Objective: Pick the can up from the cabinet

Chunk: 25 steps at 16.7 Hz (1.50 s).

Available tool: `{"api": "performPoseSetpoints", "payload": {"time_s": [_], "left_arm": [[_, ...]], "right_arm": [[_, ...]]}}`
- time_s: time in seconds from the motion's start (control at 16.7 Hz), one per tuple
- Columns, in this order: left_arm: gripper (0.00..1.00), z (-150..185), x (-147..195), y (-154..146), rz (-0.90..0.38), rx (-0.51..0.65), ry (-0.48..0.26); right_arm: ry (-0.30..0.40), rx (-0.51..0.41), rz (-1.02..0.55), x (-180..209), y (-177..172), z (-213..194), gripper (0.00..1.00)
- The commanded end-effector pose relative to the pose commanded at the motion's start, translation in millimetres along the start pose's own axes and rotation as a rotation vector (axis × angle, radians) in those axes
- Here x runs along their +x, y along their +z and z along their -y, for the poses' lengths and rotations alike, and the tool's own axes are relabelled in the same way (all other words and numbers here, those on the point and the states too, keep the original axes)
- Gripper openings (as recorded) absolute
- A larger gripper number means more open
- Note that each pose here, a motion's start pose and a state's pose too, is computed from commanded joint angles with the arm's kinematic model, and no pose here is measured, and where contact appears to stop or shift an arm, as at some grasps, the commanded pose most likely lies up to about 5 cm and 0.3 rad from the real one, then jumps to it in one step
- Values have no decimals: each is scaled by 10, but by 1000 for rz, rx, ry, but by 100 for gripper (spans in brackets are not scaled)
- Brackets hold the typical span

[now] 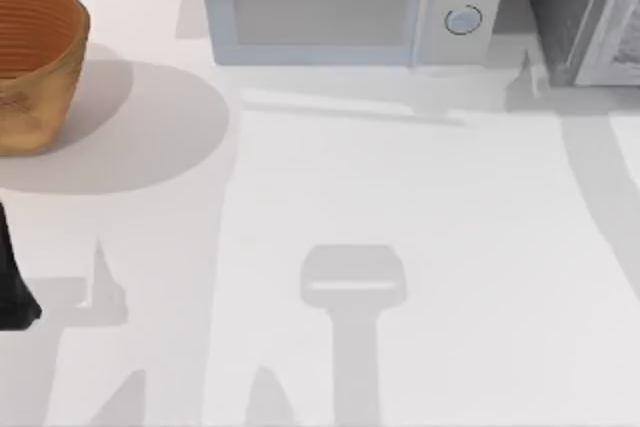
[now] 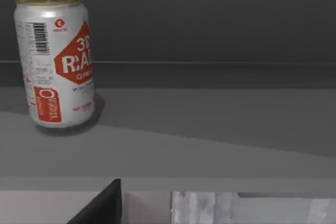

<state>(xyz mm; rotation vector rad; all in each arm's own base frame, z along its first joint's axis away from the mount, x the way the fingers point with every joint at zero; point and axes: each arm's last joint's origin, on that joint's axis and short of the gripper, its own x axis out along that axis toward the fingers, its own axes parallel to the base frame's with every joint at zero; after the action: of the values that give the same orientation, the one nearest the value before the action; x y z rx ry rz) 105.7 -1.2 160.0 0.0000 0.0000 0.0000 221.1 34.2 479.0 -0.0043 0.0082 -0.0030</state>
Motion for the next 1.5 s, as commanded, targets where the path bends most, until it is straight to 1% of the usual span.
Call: {"api": "performPoseSetpoints", "payload": {"time_s": [0.18, 0.42, 0.78, 0.9, 1.08, 1.2, 1.5], "left_arm": [[100, 0, 0, 0, 0, 0, 0], [100, 0, 0, 0, 0, 0, 0], [100, 0, 0, 0, 0, 0, 0], [100, 0, 0, 0, 0, 0, 0], [100, 0, 0, 0, 0, 0, 0], [100, 0, 0, 0, 0, 0, 0], [100, 0, 0, 0, 0, 0, 0]], "right_arm": [[2, 3, 7, 224, 223, -83, 100], [3, 4, 8, 348, 313, -131, 100], [1, 5, 12, 390, 297, -169, 100], [-1, 4, 11, 500, 231, -330, 100], [-8, 8, 23, 553, 155, -686, 100], [-8, 8, 23, 617, 75, -853, 100], [-9, 6, 20, 638, 55, -872, 100]]}}
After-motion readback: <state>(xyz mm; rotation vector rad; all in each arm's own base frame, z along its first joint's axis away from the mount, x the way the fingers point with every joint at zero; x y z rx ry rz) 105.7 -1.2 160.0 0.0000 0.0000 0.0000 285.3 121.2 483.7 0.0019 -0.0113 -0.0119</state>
